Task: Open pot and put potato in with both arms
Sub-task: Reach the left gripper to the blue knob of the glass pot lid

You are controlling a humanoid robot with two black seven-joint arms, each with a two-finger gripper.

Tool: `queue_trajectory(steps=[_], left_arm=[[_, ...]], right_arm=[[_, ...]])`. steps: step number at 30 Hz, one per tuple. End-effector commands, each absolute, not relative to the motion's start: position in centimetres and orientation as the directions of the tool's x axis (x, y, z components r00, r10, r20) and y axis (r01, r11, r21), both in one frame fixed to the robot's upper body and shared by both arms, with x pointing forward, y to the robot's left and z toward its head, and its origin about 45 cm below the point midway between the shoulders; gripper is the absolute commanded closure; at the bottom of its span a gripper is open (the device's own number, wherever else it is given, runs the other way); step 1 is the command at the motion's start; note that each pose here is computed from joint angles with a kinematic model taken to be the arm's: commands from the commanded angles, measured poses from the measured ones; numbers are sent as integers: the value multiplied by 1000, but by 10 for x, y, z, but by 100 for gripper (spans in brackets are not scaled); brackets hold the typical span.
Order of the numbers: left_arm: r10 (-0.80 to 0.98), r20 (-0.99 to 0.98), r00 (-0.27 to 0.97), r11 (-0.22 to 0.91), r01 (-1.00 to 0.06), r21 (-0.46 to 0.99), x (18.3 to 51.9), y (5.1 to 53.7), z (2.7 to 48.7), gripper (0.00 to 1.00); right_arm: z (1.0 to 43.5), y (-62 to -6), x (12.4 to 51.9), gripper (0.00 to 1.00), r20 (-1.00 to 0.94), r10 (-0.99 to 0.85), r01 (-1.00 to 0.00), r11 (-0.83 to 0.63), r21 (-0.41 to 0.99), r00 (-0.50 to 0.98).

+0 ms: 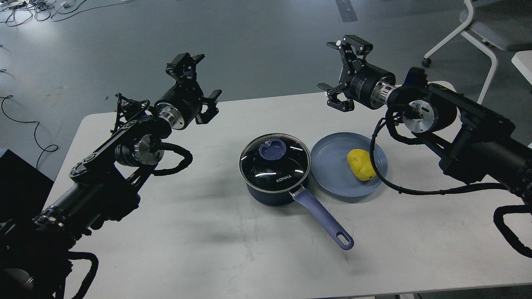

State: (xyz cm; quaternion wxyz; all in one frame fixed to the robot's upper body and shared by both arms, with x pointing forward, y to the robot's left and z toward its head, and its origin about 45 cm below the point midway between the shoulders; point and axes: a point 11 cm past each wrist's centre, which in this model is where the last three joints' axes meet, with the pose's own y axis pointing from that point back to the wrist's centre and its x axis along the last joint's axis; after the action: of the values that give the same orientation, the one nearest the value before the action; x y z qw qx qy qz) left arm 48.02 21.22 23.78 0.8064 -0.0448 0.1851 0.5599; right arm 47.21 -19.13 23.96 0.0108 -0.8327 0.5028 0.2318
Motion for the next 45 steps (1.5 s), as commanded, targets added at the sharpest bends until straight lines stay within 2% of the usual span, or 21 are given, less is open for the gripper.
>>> queue_trajectory(steps=[1, 4, 5, 8, 9, 11, 13, 15, 17, 19, 21, 26, 28, 32, 38, 45], left_arm=[[911, -259, 321, 361, -924, 125, 482, 212, 247, 1], [946, 47, 322, 321, -947, 25, 491, 211, 276, 1], [931, 201, 305, 318, -947, -36, 488, 204, 288, 1], [856, 466, 223, 322, -936, -144, 477, 194, 305, 1], [826, 518, 222, 344, -927, -152, 472, 189, 303, 1], [675, 683, 280, 465, -880, -99, 450, 170, 278, 1], [592, 747, 304, 518, -853, -63, 438, 162, 262, 1], [529, 801, 281, 543, -837, -65, 432, 159, 257, 1], [328, 920, 215, 630, -775, -43, 420, 153, 244, 1], [197, 964, 177, 686, -727, -7, 411, 151, 234, 1], [153, 975, 160, 710, -705, 4, 407, 146, 230, 1], [5, 990, 143, 817, -571, 78, 382, 132, 205, 1], [-49, 996, 77, 849, -522, 82, 374, 127, 199, 1], [-98, 994, 44, 859, -500, 107, 373, 121, 188, 1], [-138, 989, 43, 828, -544, 139, 386, 136, 179, 1], [-208, 975, 80, 833, -507, 220, 371, 140, 154, 1]], right_arm=[[242, -194, 473, 0, -397, -834, -847, -490, 208, 384], [244, -198, 475, 0, -394, -837, -853, -482, 202, 380], [247, -200, 476, 0, -395, -838, -857, -477, 194, 376], [250, -211, 478, 0, -391, -847, -869, -458, 189, 361], [250, -214, 478, 0, -390, -849, -871, -453, 189, 357], [251, -223, 479, 0, -390, -855, -880, -437, 187, 342], [248, -235, 477, 0, -392, -861, -887, -421, 193, 324], [247, -243, 476, 0, -394, -864, -892, -410, 192, 312], [240, -257, 473, 0, -407, -869, -901, -385, 201, 281], [232, -266, 468, 0, -417, -871, -905, -370, 212, 259], [228, -272, 466, 0, -419, -874, -907, -360, 219, 246], [227, -286, 464, 0, -420, -881, -917, -332, 221, 217], [227, -291, 464, 0, -419, -884, -921, -321, 222, 207], [230, -299, 464, 0, -409, -891, -925, -309, 222, 199], [231, -303, 464, 0, -403, -894, -927, -301, 223, 194], [231, -305, 464, 0, -400, -896, -928, -298, 223, 191]])
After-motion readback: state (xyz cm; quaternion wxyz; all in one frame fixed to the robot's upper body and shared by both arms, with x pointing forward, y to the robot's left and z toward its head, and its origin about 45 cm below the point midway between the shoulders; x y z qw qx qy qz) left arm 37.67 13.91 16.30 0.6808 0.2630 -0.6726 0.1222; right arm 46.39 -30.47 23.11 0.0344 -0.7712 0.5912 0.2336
